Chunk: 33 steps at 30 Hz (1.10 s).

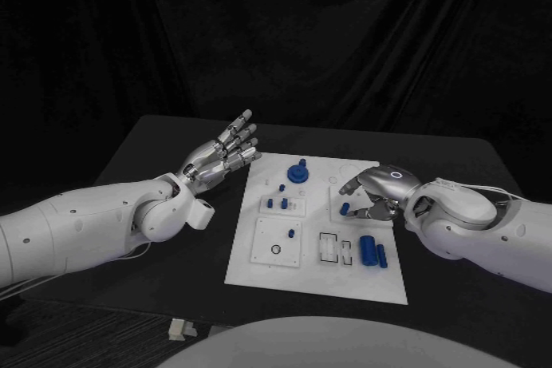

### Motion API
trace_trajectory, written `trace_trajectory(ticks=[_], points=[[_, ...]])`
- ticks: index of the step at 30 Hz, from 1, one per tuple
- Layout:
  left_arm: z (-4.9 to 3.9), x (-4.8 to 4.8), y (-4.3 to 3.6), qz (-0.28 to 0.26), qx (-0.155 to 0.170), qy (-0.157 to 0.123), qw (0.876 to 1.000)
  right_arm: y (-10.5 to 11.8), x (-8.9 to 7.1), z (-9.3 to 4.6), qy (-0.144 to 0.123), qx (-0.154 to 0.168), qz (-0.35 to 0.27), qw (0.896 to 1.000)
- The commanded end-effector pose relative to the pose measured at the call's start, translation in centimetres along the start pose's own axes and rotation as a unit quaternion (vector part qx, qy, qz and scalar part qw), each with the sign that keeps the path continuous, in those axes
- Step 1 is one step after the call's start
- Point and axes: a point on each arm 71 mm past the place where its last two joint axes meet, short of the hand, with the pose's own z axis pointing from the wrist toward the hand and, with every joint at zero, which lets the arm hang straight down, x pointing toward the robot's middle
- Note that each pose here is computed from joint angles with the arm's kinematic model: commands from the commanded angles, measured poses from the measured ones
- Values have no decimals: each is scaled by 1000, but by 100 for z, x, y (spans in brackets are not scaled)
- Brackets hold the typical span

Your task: Assemble the parts on the task board

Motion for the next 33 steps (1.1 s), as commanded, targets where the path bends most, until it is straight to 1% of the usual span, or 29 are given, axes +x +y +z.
trace_trajectory(ticks=[1,7,20,29,33], points=[[1,10,-16,-4,15,-1,1000,7,47,10,11,-1,-3,1000],[-2,13,-8,-6,12,1,1000,40,106,51,15,-6,-1,1000],[-6,21,-1,-8,10,3,1000,68,141,82,22,-8,-1,1000],[-1,29,4,-10,9,5,1000,79,140,82,21,-7,0,1000],[0,35,6,-10,8,6,1000,81,129,78,14,-7,1,1000]])
